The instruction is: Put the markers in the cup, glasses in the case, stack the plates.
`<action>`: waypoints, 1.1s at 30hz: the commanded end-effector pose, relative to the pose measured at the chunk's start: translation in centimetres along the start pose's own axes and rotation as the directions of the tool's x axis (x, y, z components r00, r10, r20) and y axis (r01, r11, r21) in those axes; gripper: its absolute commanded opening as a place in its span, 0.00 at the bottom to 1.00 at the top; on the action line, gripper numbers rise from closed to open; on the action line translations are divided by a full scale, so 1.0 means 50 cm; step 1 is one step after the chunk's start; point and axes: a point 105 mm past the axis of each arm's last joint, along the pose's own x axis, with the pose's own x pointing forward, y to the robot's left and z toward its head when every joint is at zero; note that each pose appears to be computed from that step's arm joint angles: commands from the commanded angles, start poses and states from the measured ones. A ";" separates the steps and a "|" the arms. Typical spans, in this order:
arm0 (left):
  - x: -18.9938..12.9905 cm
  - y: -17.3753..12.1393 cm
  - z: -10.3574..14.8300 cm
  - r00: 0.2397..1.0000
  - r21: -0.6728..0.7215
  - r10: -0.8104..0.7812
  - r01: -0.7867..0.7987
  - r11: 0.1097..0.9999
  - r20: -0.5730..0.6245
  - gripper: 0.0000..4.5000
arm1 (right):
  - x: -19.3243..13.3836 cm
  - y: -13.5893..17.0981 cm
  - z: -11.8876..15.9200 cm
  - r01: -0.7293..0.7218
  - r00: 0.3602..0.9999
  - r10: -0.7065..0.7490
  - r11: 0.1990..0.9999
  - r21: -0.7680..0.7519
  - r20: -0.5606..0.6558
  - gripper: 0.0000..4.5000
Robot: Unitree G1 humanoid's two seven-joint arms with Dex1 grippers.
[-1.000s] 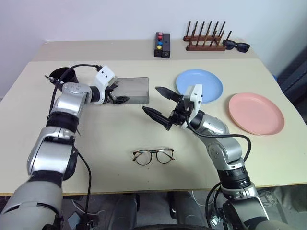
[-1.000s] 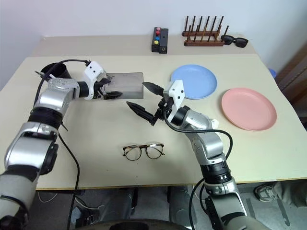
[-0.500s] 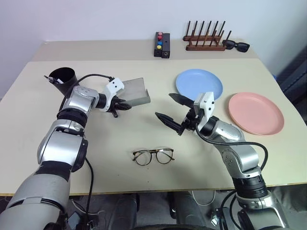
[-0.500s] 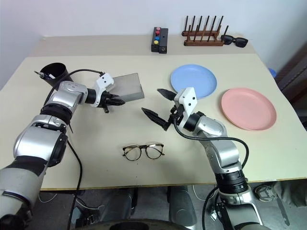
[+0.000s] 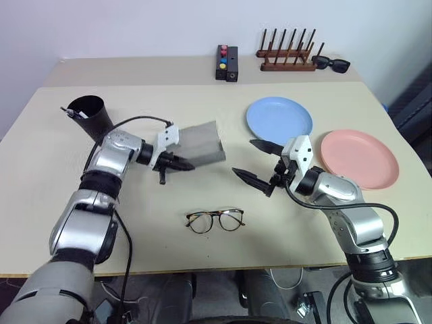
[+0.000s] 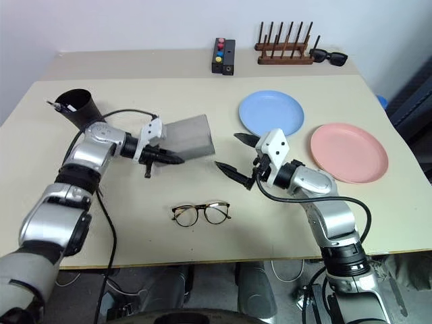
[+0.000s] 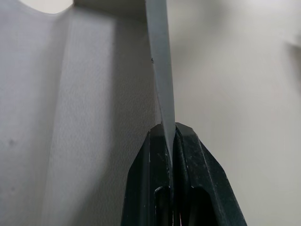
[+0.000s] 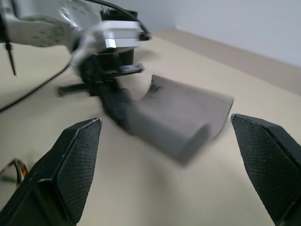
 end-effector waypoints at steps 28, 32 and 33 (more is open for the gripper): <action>0.035 -0.156 0.142 0.975 0.201 -0.196 0.173 0.964 0.101 0.86 | -0.061 0.016 -0.014 -0.025 0.994 0.023 1.000 -0.018 -0.103 1.00; 0.065 -0.161 0.116 0.972 0.188 -0.232 0.221 0.957 0.034 0.86 | -0.069 0.026 -0.021 -0.024 0.992 0.023 1.000 -0.012 -0.125 1.00; 0.071 -0.159 0.109 0.972 0.185 -0.235 0.228 0.956 0.017 0.86 | -0.071 0.028 -0.022 -0.019 0.992 0.018 1.000 -0.011 -0.127 1.00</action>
